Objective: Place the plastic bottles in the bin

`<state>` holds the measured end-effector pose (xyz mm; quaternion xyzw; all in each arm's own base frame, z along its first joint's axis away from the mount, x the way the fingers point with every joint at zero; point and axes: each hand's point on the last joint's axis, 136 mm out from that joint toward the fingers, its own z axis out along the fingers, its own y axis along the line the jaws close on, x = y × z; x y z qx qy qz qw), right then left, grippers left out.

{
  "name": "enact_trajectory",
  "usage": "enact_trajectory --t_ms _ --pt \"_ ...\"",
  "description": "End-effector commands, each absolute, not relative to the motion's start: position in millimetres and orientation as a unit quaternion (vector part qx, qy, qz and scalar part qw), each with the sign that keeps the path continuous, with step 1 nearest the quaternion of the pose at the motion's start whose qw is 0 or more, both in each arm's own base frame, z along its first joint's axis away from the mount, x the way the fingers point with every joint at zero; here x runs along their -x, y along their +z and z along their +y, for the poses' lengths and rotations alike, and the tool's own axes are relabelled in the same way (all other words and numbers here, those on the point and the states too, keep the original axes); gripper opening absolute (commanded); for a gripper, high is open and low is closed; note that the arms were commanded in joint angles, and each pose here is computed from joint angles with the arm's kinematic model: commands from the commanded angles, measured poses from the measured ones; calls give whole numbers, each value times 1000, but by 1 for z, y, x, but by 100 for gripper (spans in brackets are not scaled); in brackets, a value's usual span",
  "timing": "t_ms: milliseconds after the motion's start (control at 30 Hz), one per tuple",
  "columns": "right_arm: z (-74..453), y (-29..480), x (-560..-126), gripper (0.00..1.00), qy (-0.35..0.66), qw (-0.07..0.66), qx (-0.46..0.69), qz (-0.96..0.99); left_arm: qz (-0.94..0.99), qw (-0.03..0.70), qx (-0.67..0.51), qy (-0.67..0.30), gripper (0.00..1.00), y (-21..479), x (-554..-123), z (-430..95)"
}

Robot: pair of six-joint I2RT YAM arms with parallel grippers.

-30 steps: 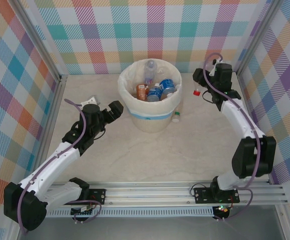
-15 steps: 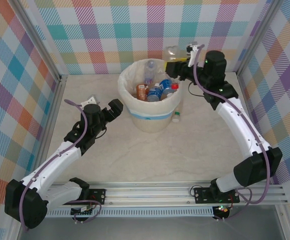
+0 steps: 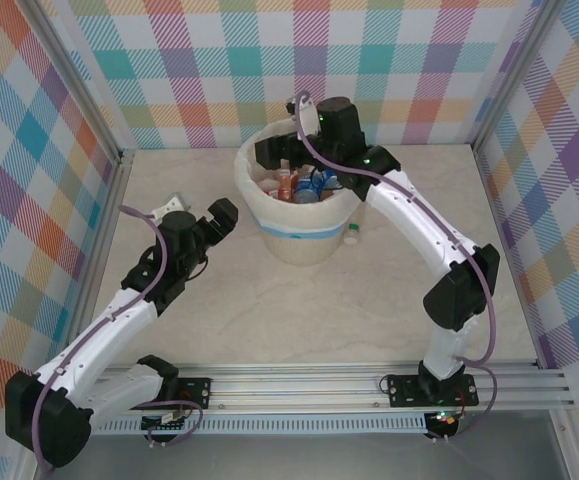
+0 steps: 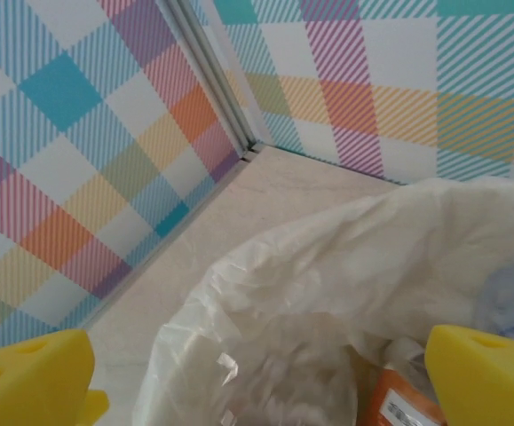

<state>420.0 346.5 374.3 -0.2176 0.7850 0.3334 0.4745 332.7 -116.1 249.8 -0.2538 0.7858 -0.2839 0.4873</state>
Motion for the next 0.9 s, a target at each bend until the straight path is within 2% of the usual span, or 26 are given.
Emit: enact_trajectory --t_ms 0,167,333,467,567,767,867 --pt "303 426 -404 98 287 555 198 755 786 490 266 -268 100 241 -331 -105" --pt "254 438 -378 100 253 590 173 747 786 486 236 -299 100 245 -338 -122" --pt "180 408 -374 100 189 596 85 776 792 469 188 -343 100 250 -345 -150" --pt "118 346 -376 100 162 551 -17 819 793 462 188 -349 100 248 -348 -154" --pt "92 293 -376 100 137 505 -57 850 791 464 202 -343 100 247 -348 -149" --pt "88 194 -382 100 170 388 -87 902 789 466 222 -333 100 243 -347 -142" --pt "101 165 -395 99 209 337 -77 915 791 463 221 -332 100 243 -346 -142"
